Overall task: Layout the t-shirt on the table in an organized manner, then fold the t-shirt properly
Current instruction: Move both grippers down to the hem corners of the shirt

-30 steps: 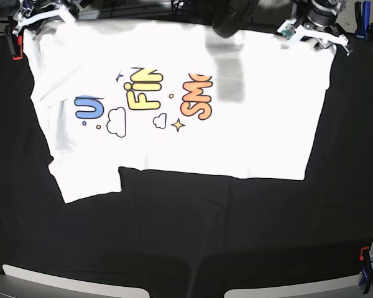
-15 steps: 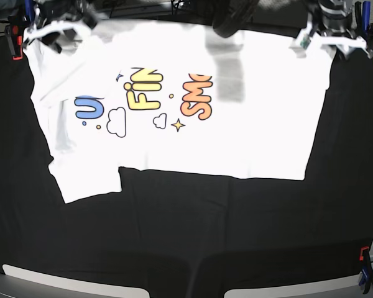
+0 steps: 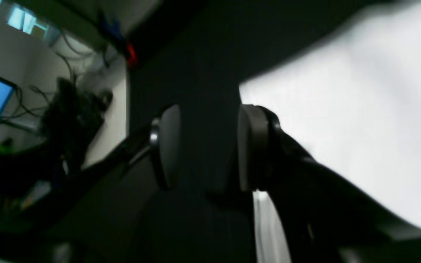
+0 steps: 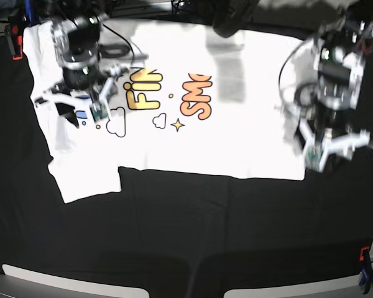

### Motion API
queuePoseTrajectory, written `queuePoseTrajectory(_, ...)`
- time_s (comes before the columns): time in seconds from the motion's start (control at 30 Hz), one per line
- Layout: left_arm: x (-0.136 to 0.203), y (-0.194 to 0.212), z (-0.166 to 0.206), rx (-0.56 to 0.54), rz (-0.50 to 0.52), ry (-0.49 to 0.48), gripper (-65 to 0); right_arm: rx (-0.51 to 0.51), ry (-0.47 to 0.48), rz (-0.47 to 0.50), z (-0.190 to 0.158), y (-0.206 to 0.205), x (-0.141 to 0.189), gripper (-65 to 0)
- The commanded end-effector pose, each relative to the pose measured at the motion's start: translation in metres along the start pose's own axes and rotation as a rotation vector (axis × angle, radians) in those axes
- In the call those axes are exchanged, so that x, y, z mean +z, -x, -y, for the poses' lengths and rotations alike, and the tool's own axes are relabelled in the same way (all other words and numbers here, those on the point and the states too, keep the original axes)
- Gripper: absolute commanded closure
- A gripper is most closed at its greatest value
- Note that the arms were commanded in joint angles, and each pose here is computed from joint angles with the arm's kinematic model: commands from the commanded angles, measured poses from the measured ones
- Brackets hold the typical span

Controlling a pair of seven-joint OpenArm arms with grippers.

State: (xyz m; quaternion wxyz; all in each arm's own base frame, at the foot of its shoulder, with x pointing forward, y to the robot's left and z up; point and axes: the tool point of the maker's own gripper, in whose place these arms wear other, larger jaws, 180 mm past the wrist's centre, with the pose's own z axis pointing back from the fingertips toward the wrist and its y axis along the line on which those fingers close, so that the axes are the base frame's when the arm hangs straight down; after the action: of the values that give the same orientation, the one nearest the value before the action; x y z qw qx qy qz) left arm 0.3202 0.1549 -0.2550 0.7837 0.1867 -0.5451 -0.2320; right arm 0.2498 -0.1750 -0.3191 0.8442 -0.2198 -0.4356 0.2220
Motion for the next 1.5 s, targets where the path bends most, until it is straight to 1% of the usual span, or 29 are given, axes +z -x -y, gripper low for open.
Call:
queuePoseTrajectory(0.0, -0.004, -0.023, -0.009, 0.010, 0.069, -0.002, -24.1, -0.013, 0.036, 0.049, 0.009, -0.015, -0.002, -28.6)
queuePoseTrajectory(0.07, -0.014, -0.043, -0.008, 0.053, 0.117, 0.022, -24.1, -0.044, 0.045, 0.055, 0.008, -0.023, -0.009, -28.6)
queuePoseTrajectory(0.13, -0.029, -0.049, -0.007, 0.062, 0.124, 0.043, -24.1, -0.068, 0.048, 0.050, 0.005, -0.025, -0.014, -28.6)
queuePoseTrajectory(0.2, -0.048, -0.044, -0.007, 0.063, 0.090, 0.061, -24.1, -0.096, 0.059, 0.046, 0.006, -0.027, -0.017, -28.6)
queuePoseTrajectory(0.3, -0.078, -0.031, -0.010, 0.091, 0.024, 0.098, -24.1, -0.152, 0.100, 0.030, 0.018, -0.026, -0.019, -28.6)
queuePoseTrajectory(0.37, -0.097, -0.025, -0.009, 0.115, -0.010, 0.158, -24.1, -0.195, 0.118, 0.015, 0.028, -0.021, -0.021, -28.6)
queuePoseTrajectory(0.5, -0.133, -0.008, -0.007, 0.186, -0.090, 0.301, -24.1, -0.259, 0.113, -0.013, 0.044, -0.012, -0.026, -28.6)
queuePoseTrajectory(0.57, -0.147, 0.007, -0.005, 0.255, -0.149, 0.386, -24.1, -0.284, 0.113, -0.023, 0.051, -0.007, -0.027, -28.6)
queuePoseTrajectory(0.6, -0.154, 0.016, -0.006, 0.304, -0.191, 0.414, -24.1, -0.294, 0.113, -0.027, 0.054, -0.005, -0.027, -28.6)
queuePoseTrajectory(0.67, -0.168, 0.041, -0.016, 0.412, -0.297, 0.421, -24.1, -0.310, 0.105, -0.031, 0.058, -0.003, -0.028, -28.6)
queuePoseTrajectory(0.73, -0.178, 0.062, -0.026, 0.520, -0.372, 0.429, -24.1, -0.320, 0.080, -0.031, 0.056, -0.003, -0.029, -28.6)
queuePoseTrajectory(0.8, -0.182, 0.077, -0.031, 0.623, -0.417, 0.456, -24.1, -0.317, 0.013, -0.018, 0.047, -0.006, -0.030, -28.6)
queuePoseTrajectory(0.9, -0.180, 0.086, -0.028, 0.746, -0.423, 0.535, -24.1, -0.315, -0.146, 0.021, 0.021, -0.017, -0.028, -28.6)
queuePoseTrajectory(0.97, -0.177, 0.087, -0.023, 0.780, -0.411, 0.578, -24.1, -0.310, -0.215, 0.039, 0.010, -0.022, -0.026, -28.6)
queuePoseTrajectory(1.03, -0.174, 0.090, -0.015, 0.775, -0.414, 0.606, -24.1, -0.306, -0.263, 0.052, 0.002, -0.026, -0.023, -28.6)
queuePoseTrajectory(1.13, -0.170, 0.096, 0.002, 0.781, -0.430, 0.628, -24.1, -0.311, -0.295, 0.061, -0.003, -0.028, -0.022, -28.6)
queuePoseTrajectory(1.27, -0.158, 0.115, 0.040, 0.779, -0.485, 0.673, -24.1, -0.312, -0.296, 0.059, -0.004, -0.028, -0.022, -28.6)
queuePoseTrajectory(1.4, -0.140, 0.121, 0.081, 0.770, -0.571, 0.771, -24.1, -0.312, -0.296, 0.060, -0.003, -0.028, -0.022, -28.6)
queuePoseTrajectory(1.47, -0.138, 0.114, 0.091, 0.753, -0.563, 0.816, -24.1, -0.312, -0.295, 0.060, -0.003, -0.028, -0.022, -28.6)
